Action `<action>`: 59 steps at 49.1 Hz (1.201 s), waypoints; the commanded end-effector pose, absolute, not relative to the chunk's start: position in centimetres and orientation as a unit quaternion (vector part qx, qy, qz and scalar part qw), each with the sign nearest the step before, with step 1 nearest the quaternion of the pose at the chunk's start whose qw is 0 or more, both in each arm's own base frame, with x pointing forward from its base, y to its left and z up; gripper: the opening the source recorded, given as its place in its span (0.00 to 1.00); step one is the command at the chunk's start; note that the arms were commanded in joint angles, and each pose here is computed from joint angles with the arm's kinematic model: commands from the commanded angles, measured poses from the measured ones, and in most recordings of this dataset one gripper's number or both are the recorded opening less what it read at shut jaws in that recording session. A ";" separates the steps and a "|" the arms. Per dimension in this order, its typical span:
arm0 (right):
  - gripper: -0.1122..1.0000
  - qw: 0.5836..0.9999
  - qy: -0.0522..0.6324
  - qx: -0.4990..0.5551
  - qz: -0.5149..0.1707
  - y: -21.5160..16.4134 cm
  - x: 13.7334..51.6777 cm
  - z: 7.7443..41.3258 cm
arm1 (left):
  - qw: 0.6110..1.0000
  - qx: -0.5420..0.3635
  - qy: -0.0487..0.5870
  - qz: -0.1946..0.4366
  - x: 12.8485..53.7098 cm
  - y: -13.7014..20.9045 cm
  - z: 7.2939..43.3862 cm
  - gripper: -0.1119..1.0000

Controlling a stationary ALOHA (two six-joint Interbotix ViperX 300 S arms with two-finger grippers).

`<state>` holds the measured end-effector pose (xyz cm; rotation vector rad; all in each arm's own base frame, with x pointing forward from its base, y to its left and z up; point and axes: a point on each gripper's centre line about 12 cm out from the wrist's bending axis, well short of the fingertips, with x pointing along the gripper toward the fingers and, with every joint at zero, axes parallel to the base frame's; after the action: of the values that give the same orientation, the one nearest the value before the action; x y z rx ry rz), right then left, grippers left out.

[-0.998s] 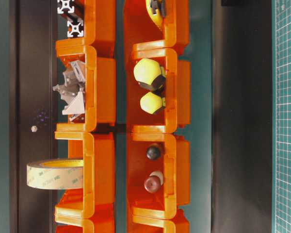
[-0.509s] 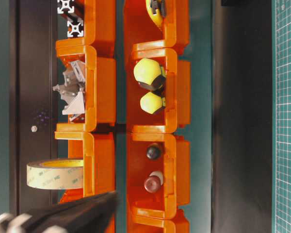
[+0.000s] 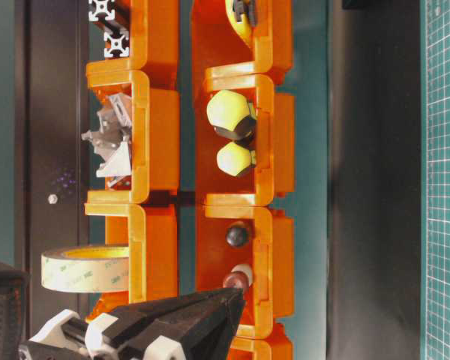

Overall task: Pick red screwdriver from container rack with left arm.
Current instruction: 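Move the left gripper toward the red screwdriver in the rack, then close the left gripper on the red screwdriver's dark red cap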

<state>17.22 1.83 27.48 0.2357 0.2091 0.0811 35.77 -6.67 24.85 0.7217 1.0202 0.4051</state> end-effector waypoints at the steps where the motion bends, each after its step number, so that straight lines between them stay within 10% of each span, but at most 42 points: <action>1: 0.10 0.986 0.107 0.116 0.049 2.1 17.3 27.7 | 0.800 0.327 0.463 0.195 36.0 -6.2 26.0 0.11; 11: 0.10 0.985 0.117 0.116 0.054 2.3 17.1 27.4 | 0.801 0.324 0.462 0.199 36.3 -6.1 26.3 0.18; 27: 0.10 0.984 0.118 0.116 0.059 2.5 16.9 27.3 | 0.803 0.311 0.462 0.210 36.6 -4.5 26.3 0.90; 59: 0.10 0.984 0.120 0.116 0.061 2.6 16.9 27.0 | 0.796 0.310 0.475 0.211 36.2 -0.7 25.5 0.87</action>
<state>16.75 2.46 26.50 0.2301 0.2505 0.1161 36.03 -1.07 24.11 0.6870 1.0624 0.4469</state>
